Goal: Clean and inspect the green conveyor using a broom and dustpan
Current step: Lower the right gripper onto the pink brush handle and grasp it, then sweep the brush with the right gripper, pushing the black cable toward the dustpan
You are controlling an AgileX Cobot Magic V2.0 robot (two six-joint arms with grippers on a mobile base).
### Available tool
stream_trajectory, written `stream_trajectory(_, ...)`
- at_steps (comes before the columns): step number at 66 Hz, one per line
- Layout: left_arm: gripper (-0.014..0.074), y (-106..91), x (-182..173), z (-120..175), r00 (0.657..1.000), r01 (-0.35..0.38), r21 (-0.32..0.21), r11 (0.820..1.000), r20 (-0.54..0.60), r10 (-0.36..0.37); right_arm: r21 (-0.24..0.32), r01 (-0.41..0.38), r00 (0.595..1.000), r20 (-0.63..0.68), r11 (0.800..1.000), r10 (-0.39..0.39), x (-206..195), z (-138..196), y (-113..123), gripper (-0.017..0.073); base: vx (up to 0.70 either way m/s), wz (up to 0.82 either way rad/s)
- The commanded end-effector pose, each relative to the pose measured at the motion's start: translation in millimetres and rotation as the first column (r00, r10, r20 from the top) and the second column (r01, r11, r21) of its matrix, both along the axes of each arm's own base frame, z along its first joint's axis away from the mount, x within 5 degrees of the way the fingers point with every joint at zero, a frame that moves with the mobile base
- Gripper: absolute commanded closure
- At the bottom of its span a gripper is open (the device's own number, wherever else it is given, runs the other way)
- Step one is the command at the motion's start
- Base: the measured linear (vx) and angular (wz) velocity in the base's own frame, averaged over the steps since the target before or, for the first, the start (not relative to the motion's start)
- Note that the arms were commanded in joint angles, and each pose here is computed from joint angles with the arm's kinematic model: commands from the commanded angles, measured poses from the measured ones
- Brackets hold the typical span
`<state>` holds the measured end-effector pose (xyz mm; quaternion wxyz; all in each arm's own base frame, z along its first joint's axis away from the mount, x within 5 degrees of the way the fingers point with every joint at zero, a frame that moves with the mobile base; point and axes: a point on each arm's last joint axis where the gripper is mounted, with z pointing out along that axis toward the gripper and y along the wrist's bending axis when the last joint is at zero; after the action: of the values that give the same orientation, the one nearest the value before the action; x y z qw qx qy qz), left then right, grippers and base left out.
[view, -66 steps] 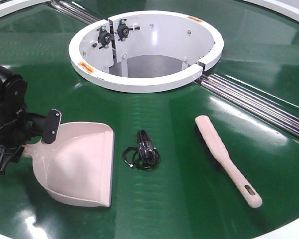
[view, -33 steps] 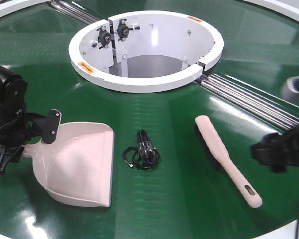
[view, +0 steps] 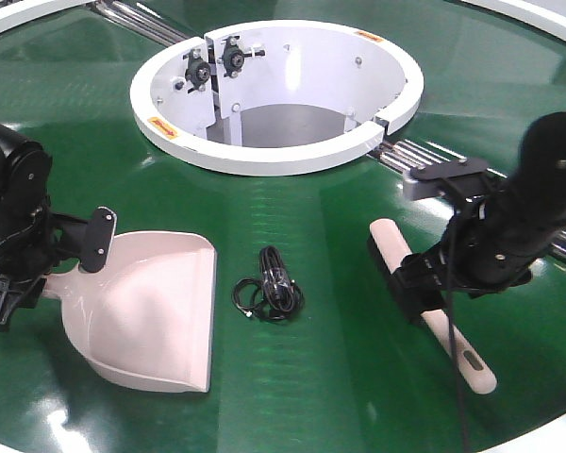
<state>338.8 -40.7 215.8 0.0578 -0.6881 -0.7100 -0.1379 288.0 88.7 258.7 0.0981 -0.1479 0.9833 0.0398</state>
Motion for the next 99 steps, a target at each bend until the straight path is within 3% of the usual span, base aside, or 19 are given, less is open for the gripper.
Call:
stream_trajectory(1,0.06,-0.6,-2.2,21.4,0.999,0.015,0.004,1.0,0.047,-0.015,-0.001,-0.005,1.0,0.022,1.0,0.005,13.5,2.4,2.6,0.0001,0.0,0.0)
stream_trajectory(21,0.06,-0.6,-2.2,21.4,0.999,0.015,0.004,1.0,0.047,-0.015,-0.044,-0.008,0.993,-0.118,0.999,0.003,35.7,-33.6,8.8,0.0019,0.0,0.0)
stream_trajectory(38,0.06,-0.6,-2.2,21.4,0.999,0.015,0.004,1.0,0.047,-0.015,-0.106,0.026,0.987,-0.154,0.994,-0.042,43.6,-50.9,6.2,0.0078,0.0,0.0)
stream_trajectory(54,0.06,-0.6,-2.2,21.4,0.999,0.015,0.004,1.0,0.047,-0.015,-0.104,0.028,0.984,-0.171,0.994,-0.045,44.5,-56.1,7.2,0.0211,0.0,0.0)
stream_trajectory(68,0.06,-0.6,-2.2,21.4,0.999,0.015,0.004,1.0,0.047,-0.015,-0.104,0.027,0.984,-0.171,0.994,-0.044,44.5,-56.1,7.2,0.041,0.0,0.0)
stream_trajectory(80,0.06,-0.6,-2.2,21.4,0.999,0.015,0.004,1.0,0.047,-0.015,-0.077,0.024,0.987,-0.159,0.997,-0.036,45.1,-55.3,10.5,0.0575,0.0,0.0)
stream_trajectory(99,0.06,-0.6,-2.2,21.4,0.999,0.015,0.004,1.0,0.047,-0.015,0.041,0.091,0.986,-0.146,0.995,-0.085,37.2,-34.2,18.0,0.0564,0.0,0.0)
